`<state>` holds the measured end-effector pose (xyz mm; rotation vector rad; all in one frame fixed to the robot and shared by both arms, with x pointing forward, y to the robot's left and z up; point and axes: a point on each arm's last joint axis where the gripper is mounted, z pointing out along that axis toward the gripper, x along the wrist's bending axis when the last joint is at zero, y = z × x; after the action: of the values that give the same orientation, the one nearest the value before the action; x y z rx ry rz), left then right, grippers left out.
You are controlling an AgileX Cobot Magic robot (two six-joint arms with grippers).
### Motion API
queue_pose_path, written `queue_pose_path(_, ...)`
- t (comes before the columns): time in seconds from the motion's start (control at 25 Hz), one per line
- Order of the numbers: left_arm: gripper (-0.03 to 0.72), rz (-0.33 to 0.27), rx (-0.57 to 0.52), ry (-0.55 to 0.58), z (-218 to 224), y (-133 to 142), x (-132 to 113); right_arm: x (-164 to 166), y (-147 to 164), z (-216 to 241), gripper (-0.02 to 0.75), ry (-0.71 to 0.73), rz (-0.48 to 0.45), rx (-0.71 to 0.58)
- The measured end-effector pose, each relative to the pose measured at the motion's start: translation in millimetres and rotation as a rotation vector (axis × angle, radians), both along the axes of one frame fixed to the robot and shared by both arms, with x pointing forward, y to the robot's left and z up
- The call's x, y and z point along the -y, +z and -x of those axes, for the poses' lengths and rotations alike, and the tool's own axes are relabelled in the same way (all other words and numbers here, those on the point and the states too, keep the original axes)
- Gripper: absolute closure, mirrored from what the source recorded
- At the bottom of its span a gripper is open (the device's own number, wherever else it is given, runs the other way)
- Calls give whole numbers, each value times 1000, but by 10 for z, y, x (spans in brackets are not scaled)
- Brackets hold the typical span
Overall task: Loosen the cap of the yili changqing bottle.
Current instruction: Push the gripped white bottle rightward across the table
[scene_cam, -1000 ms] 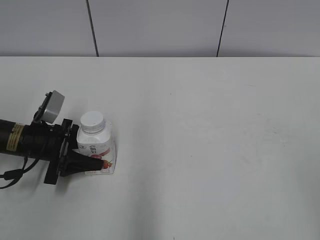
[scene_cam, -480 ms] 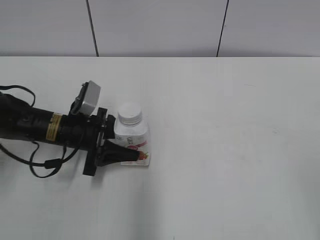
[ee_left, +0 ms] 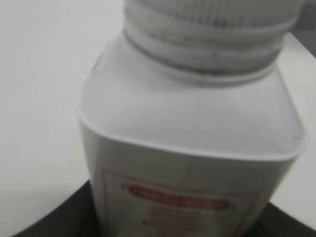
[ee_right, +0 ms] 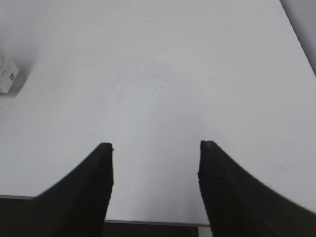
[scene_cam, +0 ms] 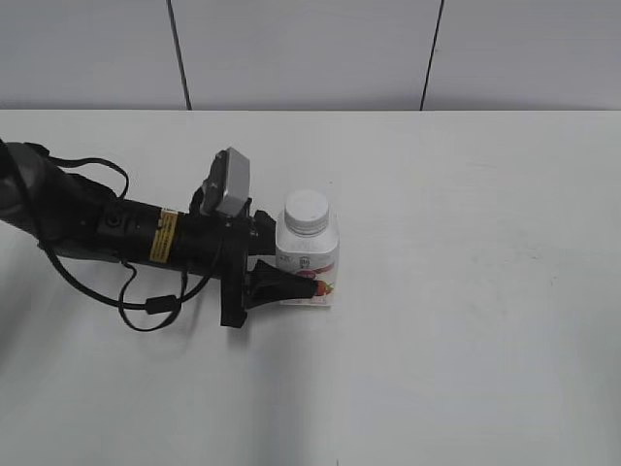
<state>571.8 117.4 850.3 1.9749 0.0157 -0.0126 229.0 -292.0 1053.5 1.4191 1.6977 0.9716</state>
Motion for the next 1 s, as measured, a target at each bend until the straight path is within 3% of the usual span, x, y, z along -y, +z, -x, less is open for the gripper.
queue_pose_path(0.32, 309, -1, -66, 30, 1, -237, -1, 0, 0, 0, 290, 0, 0, 0)
queue_pose_path(1.0, 309, 26, -82, 32, 1, -253, 9, 0, 0, 0, 290, 0, 0, 0)
